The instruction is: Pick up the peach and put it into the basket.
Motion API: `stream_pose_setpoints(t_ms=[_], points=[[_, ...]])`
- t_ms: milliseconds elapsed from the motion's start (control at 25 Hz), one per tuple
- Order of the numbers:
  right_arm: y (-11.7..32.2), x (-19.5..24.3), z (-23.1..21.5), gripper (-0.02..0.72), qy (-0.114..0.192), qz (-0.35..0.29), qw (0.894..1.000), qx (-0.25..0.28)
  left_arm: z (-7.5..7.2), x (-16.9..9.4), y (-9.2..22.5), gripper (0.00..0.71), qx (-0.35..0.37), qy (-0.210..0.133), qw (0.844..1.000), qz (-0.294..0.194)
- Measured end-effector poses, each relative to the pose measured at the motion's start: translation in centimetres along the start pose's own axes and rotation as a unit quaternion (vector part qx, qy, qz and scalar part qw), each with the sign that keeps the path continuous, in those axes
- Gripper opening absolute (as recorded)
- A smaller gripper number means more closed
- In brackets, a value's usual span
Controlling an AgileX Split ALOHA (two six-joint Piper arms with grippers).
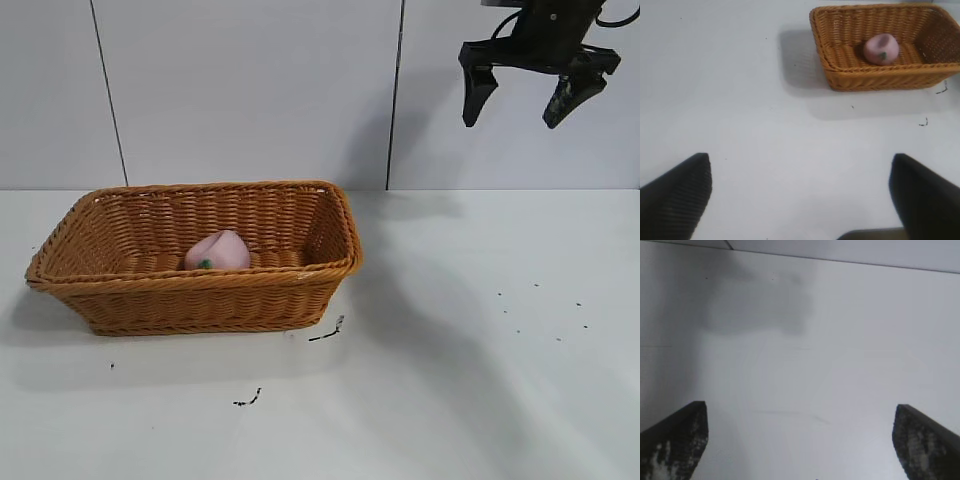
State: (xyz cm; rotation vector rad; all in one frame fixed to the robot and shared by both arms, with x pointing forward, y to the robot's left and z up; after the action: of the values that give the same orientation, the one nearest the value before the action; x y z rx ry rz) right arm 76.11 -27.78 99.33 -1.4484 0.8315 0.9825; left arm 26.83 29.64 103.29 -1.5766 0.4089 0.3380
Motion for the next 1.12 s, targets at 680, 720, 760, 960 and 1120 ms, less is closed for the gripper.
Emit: stream_pose_setpoints(t_ms=[680, 720, 760, 960, 1120], points=[[11.4, -17.4, 1.1, 0.695, 0.01, -0.019, 1.0, 0.018, 0.0, 0.0, 0.0, 0.693, 0.0, 0.0, 1.0, 0.0], [13.0, -18.3, 1.2, 0.695, 0.01, -0.018, 1.0, 0.018, 0.0, 0.0, 0.0, 0.693, 0.0, 0.0, 1.0, 0.0], [14.7, -19.1, 1.4, 0.695, 0.01, -0.017, 1.0, 0.018, 0.0, 0.0, 0.0, 0.693, 0.0, 0.0, 1.0, 0.0], [23.1, -21.0, 2.1, 0.695, 0.009, -0.008, 1.0, 0.024, 0.0, 0.0, 0.0, 0.693, 0.0, 0.0, 1.0, 0.0], [29.7, -21.8, 2.6, 0.695, 0.01, -0.028, 0.999, 0.025, 0.0, 0.0, 0.0, 0.693, 0.0, 0.0, 1.0, 0.0]])
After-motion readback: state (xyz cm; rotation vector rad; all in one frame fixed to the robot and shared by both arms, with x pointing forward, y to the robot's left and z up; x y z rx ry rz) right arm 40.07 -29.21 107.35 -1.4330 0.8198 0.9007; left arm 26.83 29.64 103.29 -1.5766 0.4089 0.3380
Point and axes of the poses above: a point on each arm's last joint axis where the gripper is mounted, x pointing out along that axis toward the gripper, z along the wrist's bending axis when the last joint is at zero, y = z × x, the point moved 4 cm from there along x, pointing out along that axis toward the gripper, and after that the axes turned 1 degree about -x, right-handed, at the moved point
